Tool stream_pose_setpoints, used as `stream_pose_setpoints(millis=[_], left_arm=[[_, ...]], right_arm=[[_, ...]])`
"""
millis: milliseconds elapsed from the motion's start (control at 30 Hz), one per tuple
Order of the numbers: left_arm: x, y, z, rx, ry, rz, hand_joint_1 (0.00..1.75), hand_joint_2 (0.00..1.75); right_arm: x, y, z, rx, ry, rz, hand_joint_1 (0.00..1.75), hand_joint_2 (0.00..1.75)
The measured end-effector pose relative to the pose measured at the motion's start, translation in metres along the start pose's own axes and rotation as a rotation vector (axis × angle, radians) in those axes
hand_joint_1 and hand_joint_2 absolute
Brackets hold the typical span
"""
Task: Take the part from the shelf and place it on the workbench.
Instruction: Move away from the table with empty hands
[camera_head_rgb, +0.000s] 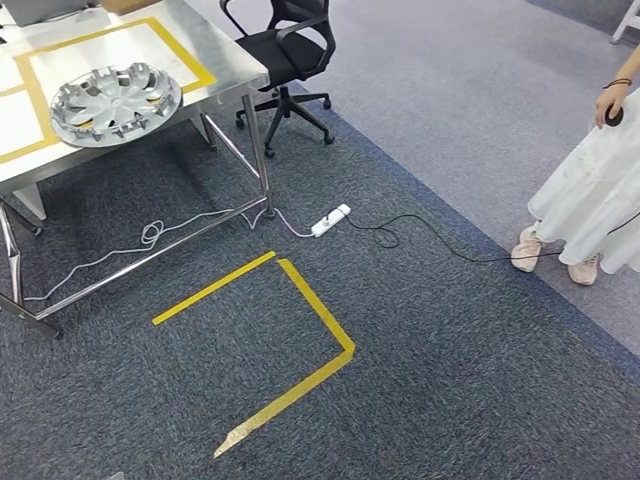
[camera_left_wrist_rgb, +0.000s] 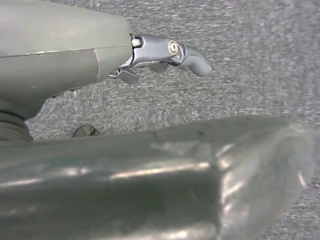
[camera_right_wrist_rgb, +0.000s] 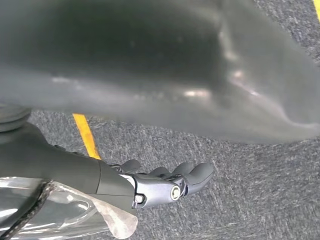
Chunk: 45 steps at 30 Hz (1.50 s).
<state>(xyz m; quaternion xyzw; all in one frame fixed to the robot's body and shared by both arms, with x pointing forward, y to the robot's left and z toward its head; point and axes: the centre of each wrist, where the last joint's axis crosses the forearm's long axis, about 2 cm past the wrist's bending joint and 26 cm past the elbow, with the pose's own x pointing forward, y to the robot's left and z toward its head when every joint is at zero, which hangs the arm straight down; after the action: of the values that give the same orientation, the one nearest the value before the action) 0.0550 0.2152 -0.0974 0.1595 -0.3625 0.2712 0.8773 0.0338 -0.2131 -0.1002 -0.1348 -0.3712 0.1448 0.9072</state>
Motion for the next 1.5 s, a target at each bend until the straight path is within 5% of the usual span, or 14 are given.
stream_pose_setpoints(millis=[1300, 1500], left_arm=[[-0.0024, 0.0040, 0.0006, 0.009, 0.002, 0.020, 0.00, 0.00], [-0.0026, 0.0038, 0.0010, 0.012, 0.002, 0.022, 0.00, 0.00]], right_arm=[[-0.0012, 0.0000, -0.0004, 0.002, -0.033, -0.048, 0.00, 0.00], [-0.0020, 0.0002, 0.0001, -0.003, 0.050, -0.066, 0.00, 0.00]])
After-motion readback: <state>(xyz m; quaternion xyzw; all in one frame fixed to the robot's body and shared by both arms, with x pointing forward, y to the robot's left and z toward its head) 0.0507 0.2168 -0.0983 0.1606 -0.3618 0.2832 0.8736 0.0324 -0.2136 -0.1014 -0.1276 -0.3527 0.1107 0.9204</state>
